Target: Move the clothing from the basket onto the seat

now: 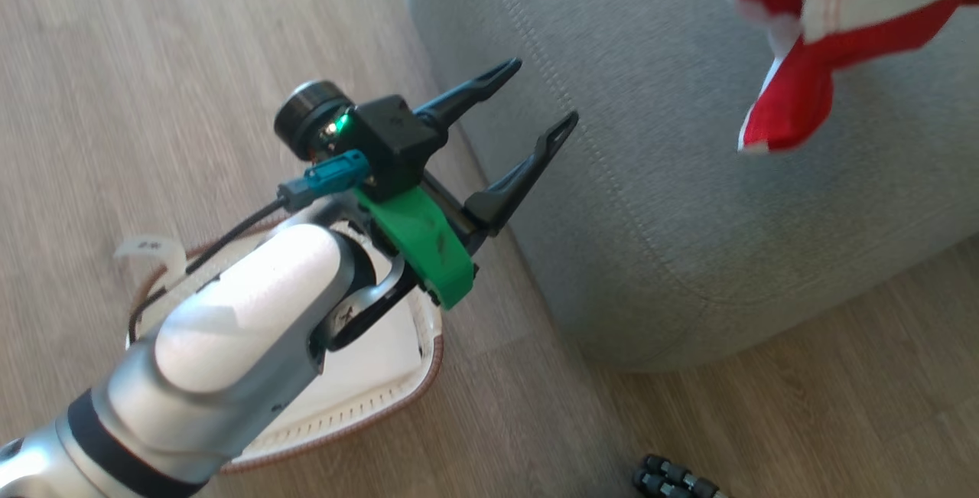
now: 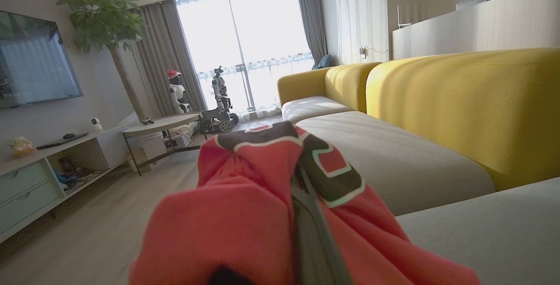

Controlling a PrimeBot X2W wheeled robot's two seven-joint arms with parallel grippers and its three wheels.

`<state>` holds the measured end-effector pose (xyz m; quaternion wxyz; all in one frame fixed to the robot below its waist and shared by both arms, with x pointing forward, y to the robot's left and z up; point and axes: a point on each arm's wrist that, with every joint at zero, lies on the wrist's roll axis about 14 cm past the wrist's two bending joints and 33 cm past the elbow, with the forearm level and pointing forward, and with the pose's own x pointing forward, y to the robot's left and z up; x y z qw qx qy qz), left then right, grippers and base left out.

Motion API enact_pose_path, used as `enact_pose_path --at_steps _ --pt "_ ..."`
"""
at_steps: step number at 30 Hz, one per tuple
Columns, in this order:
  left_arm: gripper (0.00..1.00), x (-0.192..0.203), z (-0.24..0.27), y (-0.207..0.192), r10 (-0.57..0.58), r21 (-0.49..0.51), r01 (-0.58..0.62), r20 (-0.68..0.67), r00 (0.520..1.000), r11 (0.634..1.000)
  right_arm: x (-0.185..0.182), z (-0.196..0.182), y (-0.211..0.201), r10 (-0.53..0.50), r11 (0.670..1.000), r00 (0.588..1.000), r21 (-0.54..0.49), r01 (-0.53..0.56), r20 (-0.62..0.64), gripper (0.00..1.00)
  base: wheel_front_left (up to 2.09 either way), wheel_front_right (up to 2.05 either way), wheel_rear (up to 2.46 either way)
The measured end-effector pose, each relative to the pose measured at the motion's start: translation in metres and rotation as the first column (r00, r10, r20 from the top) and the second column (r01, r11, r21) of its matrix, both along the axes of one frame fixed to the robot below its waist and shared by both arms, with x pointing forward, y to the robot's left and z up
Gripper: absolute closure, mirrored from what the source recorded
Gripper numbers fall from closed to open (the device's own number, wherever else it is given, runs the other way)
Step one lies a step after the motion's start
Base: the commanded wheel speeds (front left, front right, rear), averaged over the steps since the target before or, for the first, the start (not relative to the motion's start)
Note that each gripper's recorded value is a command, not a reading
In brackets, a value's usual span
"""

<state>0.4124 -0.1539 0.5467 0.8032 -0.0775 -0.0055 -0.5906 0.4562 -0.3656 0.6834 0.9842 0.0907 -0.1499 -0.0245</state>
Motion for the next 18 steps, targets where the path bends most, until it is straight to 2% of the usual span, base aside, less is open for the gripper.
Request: enact_pose_path --at_steps 9,13,14,18 --pt "0.00 0.024 -0.019 0.005 0.012 -0.014 -0.012 -0.031 0.999 1.000 0.054 -0.031 -0.029 -0.087 0.995 0.993 -0.054 0.083 -0.079 1.00 0.00 0.00 0.00" --pt "0.00 0.031 -0.029 0.008 0.017 -0.011 -0.017 -0.047 0.999 1.000 0.071 -0.063 -0.028 -0.092 0.992 0.982 -0.096 0.077 -0.165 1.00 0.00 0.00 0.00" --pt "0.00 0.033 -0.036 0.007 0.019 -0.011 -0.019 -0.063 0.998 1.000 0.074 -0.085 -0.033 -0.113 0.990 0.969 -0.104 0.092 -0.220 1.00 0.00 0.00 0.00" --pt "0.00 0.037 -0.043 0.005 0.012 -0.012 -0.013 -0.073 0.997 1.000 0.071 -0.128 -0.055 -0.187 0.979 0.921 -0.137 0.148 -0.341 1.00 0.00 0.00 0.00"
